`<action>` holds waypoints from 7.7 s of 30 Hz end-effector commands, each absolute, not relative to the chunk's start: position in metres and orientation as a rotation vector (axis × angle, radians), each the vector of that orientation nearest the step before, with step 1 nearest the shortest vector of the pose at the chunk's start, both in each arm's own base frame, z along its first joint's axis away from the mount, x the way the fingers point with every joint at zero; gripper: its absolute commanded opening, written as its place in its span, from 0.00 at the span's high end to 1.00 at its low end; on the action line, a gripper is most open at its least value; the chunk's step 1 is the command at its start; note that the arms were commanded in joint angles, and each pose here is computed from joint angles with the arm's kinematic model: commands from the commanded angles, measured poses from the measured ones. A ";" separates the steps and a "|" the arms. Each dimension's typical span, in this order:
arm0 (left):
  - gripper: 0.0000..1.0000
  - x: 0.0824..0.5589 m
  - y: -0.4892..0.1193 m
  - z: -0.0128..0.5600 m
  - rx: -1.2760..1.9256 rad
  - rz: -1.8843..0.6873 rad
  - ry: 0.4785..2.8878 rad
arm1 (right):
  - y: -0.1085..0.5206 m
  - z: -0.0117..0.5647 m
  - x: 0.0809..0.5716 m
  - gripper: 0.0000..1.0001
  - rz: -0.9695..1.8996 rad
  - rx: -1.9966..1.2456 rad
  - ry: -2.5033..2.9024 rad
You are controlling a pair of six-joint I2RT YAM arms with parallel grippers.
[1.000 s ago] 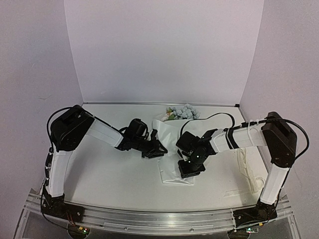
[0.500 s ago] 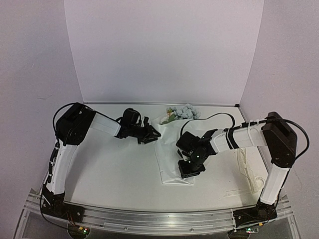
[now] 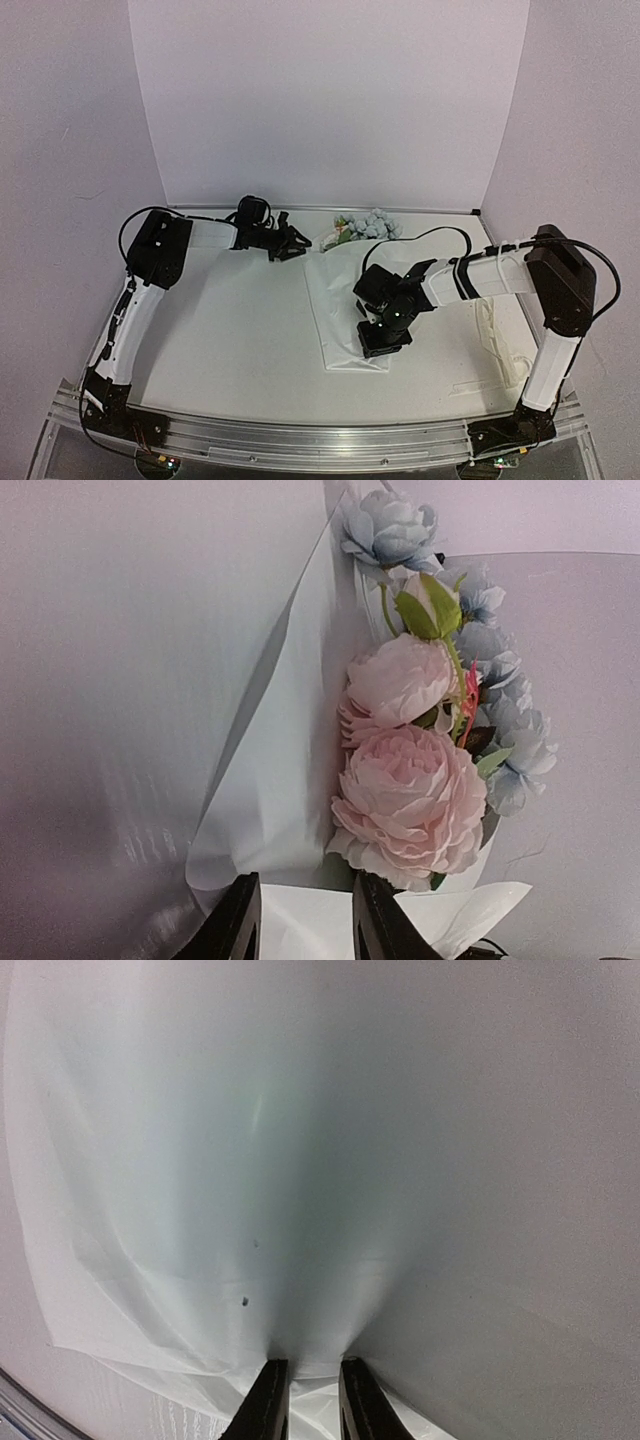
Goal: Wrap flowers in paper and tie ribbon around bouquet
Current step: Press the fold line on the 2/3-folded wrapping paper, then move the folded bouquet to the center of the board, then pick up the ribbon from the corner of the board, then pass from the right arm to the left
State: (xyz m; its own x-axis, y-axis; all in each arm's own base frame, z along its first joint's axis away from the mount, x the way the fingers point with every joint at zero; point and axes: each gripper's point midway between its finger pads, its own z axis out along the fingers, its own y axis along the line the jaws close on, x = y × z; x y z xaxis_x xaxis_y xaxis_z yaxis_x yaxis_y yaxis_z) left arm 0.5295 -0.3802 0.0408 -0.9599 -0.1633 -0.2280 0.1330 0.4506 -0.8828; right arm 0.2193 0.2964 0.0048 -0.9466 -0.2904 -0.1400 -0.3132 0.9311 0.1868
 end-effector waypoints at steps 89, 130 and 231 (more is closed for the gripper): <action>0.68 0.291 -0.430 0.051 0.203 -1.321 2.780 | 0.265 0.005 0.307 0.77 0.484 -0.328 3.052; 0.61 0.317 -0.382 0.163 0.367 -1.296 2.530 | 0.104 0.026 0.377 0.36 -0.104 1.058 2.753; 1.00 0.230 -0.322 0.258 0.483 -0.681 1.937 | 0.102 0.111 0.204 0.23 -0.154 -0.015 2.651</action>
State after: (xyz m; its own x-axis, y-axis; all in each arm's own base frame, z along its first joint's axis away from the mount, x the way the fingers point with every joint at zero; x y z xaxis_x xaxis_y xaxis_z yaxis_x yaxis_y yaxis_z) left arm 0.2277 -0.3380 0.2367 -0.4297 0.0812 -0.8993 0.6294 0.7411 -0.2338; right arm 0.2113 0.1241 0.1251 -0.8567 0.1241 -0.5007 0.1127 0.9922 0.0530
